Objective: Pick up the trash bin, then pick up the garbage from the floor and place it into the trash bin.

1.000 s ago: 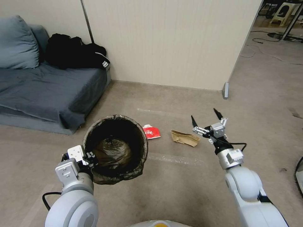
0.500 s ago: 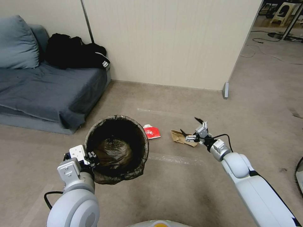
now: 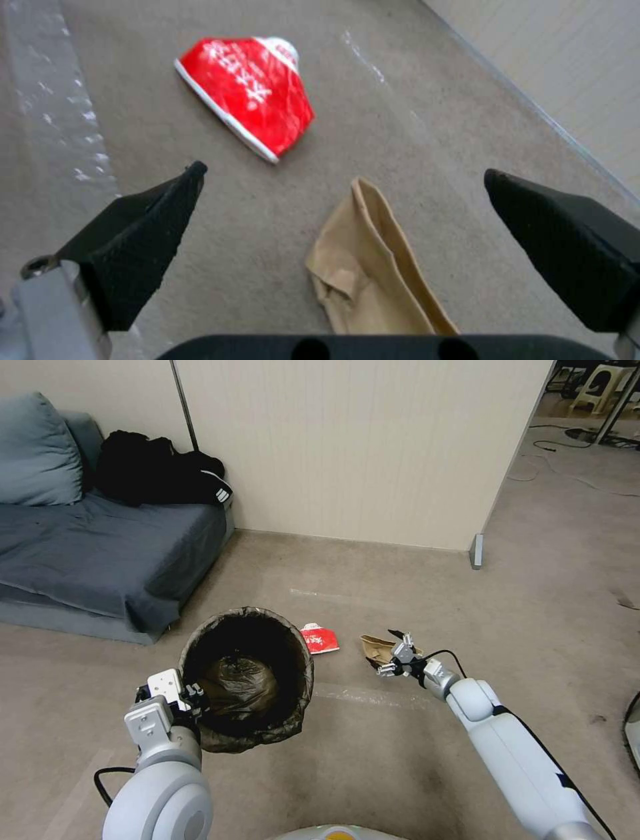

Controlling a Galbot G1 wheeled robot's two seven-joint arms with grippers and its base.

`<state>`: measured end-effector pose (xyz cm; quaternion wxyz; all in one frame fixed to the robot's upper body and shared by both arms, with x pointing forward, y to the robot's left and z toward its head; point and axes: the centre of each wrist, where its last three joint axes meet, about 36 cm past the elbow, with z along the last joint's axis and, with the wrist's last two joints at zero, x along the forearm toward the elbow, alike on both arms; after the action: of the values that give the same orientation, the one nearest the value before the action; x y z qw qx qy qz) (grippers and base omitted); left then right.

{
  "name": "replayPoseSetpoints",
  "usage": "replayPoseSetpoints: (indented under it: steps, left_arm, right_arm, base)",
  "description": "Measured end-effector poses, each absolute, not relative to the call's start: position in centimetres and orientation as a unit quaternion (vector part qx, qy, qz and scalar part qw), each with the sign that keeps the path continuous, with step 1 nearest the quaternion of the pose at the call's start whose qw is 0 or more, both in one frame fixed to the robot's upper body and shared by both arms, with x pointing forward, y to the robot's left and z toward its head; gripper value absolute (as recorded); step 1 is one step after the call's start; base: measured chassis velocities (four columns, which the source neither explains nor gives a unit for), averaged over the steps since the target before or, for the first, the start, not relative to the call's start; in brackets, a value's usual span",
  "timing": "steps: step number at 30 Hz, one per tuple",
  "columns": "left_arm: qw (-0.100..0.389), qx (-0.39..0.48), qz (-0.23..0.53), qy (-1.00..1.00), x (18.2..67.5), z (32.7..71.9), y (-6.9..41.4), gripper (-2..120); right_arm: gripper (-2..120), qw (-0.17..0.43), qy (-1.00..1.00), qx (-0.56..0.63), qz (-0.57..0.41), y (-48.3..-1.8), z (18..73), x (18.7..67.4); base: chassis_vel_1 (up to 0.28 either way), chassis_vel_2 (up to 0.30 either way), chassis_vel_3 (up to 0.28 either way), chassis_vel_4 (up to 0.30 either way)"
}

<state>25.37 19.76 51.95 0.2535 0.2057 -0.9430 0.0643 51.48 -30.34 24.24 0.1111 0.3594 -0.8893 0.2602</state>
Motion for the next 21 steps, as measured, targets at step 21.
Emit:
replayPoseSetpoints:
  steps: [21]
  left_arm:
    - [0.256, 0.219, 0.051, -0.94, 24.5, 52.0, 19.7, 0]
  right_arm:
    - [100, 0.175, -0.908, 0.289, 0.248, -31.8, 21.5, 56.8]
  base:
    - [0.0, 0.0, 0.0, 0.0]
